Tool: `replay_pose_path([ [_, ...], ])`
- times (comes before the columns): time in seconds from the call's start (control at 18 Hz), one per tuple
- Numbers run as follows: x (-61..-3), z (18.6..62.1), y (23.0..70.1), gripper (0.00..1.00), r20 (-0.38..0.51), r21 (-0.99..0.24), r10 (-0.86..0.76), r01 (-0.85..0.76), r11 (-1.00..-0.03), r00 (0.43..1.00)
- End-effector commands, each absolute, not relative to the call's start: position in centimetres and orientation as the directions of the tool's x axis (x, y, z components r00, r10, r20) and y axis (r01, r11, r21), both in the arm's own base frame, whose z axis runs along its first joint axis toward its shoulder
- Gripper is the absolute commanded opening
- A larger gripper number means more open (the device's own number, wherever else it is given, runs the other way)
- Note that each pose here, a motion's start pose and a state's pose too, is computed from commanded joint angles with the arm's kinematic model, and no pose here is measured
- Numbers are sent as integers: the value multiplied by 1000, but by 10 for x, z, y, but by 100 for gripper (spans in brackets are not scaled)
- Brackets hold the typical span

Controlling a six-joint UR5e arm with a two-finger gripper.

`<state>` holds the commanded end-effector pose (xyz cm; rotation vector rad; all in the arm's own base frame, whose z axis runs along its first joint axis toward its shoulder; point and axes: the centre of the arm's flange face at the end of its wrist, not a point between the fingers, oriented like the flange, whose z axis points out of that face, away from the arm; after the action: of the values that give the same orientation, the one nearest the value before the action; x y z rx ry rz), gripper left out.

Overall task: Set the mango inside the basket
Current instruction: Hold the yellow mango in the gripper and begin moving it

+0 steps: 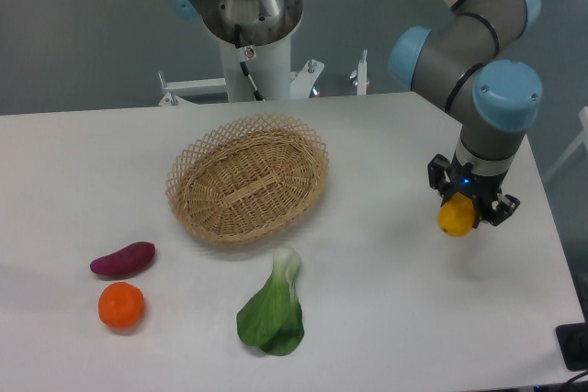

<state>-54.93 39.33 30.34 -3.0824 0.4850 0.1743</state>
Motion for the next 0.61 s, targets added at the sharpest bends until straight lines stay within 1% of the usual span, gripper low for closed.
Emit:
replay_pose_path([
  [0.61,-547,302,398,51,-111,1,-296,-298,-955,949],
])
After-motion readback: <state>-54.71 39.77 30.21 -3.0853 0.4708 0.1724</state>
